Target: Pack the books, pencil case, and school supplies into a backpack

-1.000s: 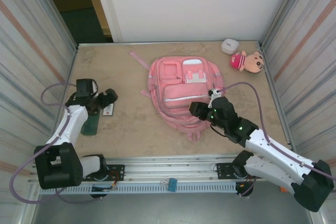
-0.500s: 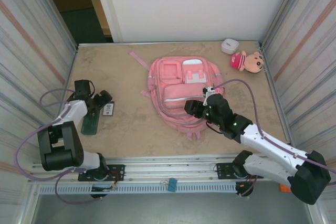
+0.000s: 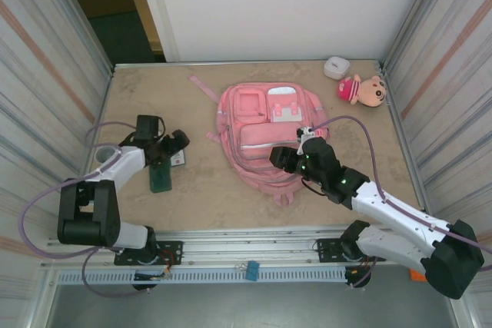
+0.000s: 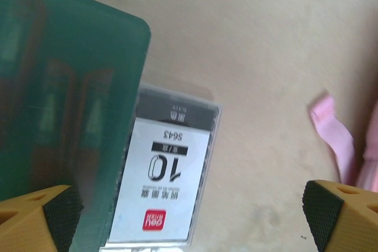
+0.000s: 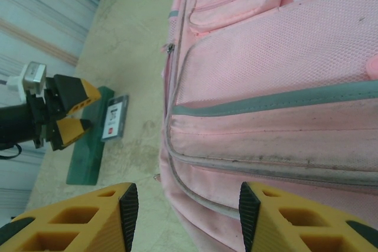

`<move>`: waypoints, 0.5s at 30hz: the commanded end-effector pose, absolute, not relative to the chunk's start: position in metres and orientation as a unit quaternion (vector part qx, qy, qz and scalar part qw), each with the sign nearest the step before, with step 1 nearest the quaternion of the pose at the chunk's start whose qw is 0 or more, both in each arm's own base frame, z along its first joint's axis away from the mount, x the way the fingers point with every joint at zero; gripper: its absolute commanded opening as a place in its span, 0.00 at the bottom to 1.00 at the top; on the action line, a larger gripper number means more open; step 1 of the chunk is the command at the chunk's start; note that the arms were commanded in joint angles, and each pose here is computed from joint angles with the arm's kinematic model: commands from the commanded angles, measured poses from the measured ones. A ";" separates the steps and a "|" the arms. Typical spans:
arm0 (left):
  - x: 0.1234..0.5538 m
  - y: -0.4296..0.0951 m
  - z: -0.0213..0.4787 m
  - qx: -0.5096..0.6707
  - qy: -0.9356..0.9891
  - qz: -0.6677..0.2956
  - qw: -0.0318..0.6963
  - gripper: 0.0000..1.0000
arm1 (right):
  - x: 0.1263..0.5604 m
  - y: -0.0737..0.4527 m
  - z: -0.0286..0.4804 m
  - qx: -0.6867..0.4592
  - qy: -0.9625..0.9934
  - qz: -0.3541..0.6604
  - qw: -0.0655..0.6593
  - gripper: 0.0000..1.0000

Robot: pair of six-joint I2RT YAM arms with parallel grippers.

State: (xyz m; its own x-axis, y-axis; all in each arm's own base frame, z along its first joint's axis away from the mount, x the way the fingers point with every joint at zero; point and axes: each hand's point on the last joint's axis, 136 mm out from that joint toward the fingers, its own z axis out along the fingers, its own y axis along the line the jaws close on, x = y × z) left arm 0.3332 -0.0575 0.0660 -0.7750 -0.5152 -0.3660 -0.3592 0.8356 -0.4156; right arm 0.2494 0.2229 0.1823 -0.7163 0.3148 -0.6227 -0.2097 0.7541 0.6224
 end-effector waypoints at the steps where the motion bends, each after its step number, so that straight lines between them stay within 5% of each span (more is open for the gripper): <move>1: 0.328 -0.082 0.065 -0.231 0.932 -0.181 0.213 0.99 | 0.252 0.229 0.201 0.015 0.845 0.360 0.395 0.50; 7: 0.325 -0.085 0.086 -0.208 0.940 -0.162 0.218 0.99 | 0.250 0.228 0.203 0.014 0.844 0.360 0.397 0.50; 15: 0.281 -0.029 0.100 -0.206 0.958 -0.020 0.196 0.98 | 0.251 0.224 0.203 0.014 0.844 0.353 0.403 0.50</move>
